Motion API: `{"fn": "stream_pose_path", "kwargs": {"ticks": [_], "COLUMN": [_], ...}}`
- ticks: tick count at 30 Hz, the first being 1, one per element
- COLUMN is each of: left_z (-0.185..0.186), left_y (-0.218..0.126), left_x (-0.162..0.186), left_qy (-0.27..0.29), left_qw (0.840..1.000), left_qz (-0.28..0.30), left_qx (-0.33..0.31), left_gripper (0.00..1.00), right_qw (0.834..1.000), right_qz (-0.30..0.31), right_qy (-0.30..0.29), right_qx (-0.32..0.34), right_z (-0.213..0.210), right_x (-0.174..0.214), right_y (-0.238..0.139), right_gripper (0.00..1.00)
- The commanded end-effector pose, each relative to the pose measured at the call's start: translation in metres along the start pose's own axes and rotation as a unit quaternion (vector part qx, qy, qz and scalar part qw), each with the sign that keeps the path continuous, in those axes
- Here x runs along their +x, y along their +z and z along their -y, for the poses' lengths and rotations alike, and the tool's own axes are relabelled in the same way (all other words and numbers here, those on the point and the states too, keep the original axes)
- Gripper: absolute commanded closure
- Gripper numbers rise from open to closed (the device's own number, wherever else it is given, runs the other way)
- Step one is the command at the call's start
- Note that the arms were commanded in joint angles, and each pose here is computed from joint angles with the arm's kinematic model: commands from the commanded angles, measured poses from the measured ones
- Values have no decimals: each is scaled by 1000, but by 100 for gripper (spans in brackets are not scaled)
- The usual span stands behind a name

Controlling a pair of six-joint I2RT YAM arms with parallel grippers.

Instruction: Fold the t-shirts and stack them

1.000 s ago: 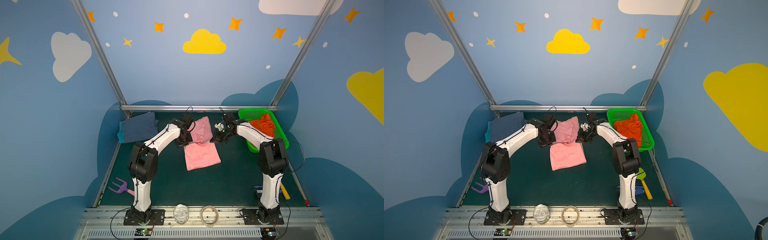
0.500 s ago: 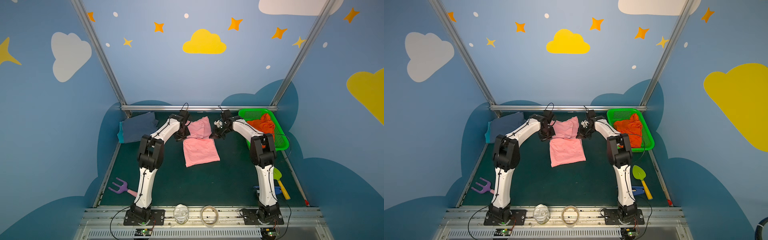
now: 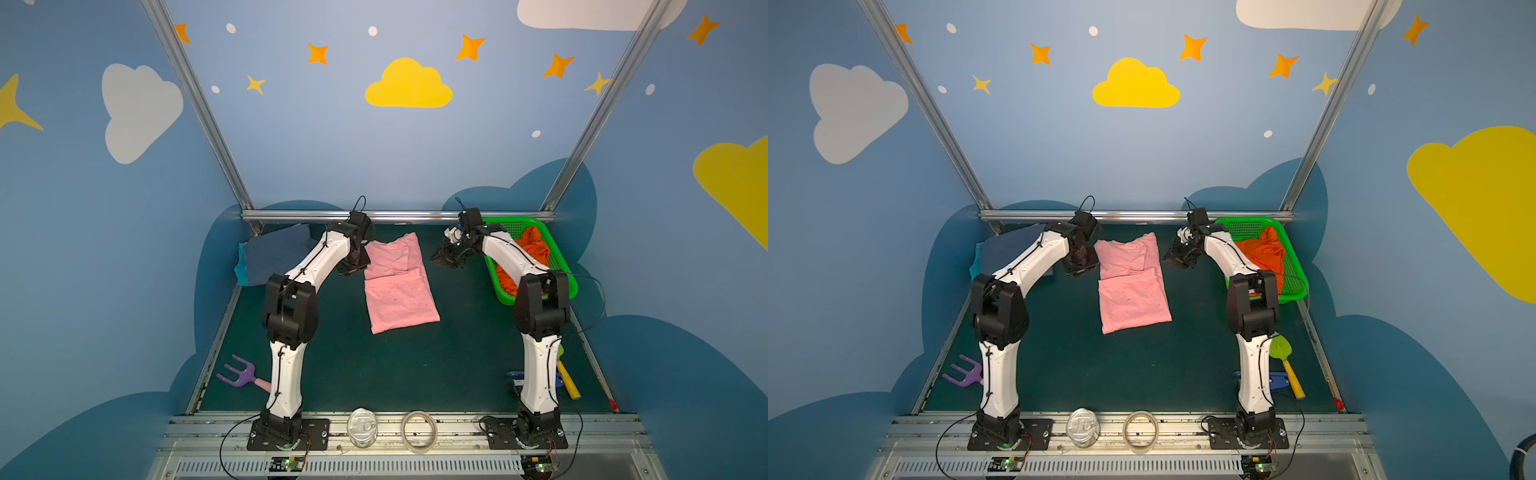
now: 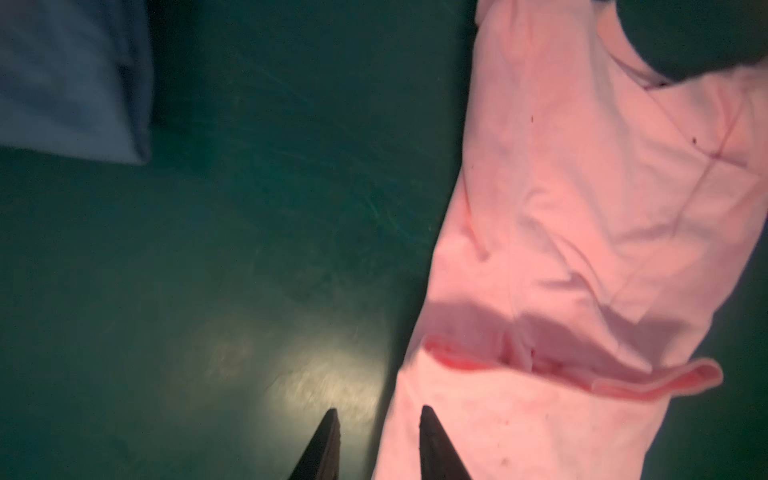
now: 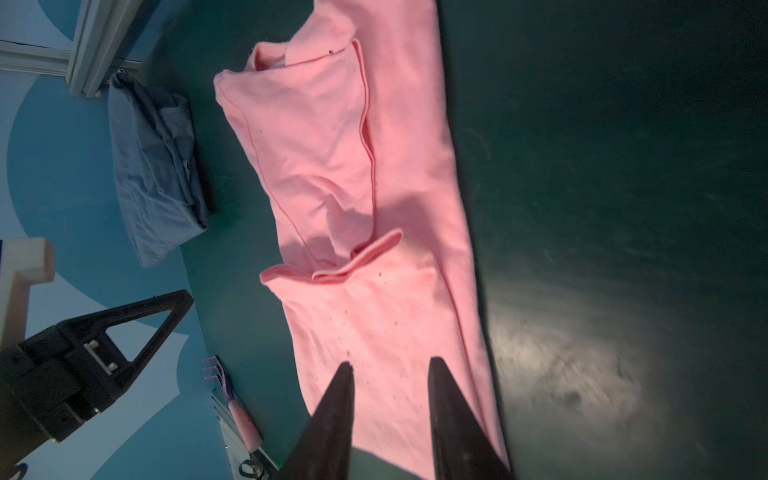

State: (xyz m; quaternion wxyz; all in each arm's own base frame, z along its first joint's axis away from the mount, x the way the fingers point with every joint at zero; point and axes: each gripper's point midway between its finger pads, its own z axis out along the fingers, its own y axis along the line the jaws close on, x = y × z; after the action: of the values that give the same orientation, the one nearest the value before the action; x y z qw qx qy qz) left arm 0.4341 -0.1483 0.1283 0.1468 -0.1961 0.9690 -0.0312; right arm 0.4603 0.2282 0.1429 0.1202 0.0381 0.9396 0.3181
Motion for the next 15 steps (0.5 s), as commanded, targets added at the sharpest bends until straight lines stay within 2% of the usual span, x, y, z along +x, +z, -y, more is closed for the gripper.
{"fn": "stream_pose_path", "kwargs": {"ticks": [1,7,11,15], "left_z": [14,29,19,-9], "left_y": [-15,13,44,70], "left_x": [49,140,168,183], "left_qy": [35,67,60,52], "left_qw": [999,994,992,990], "left_qz": [-12,-76,-109,-123], "left_qx": [10,35,12,-31], "left_gripper": [69,72,74,76], "right_qw": [999,995,991,986], "right_qz": [13,-62,-108,-137], "right_qy": [-44,-63,-65,-47], "right_qx": [13,42,54,82], "right_z": [-17,-5,9,40], "right_x": [27,104,144,168], "right_y": [-21,10,36,54], "right_gripper": [72,84,86,90]}}
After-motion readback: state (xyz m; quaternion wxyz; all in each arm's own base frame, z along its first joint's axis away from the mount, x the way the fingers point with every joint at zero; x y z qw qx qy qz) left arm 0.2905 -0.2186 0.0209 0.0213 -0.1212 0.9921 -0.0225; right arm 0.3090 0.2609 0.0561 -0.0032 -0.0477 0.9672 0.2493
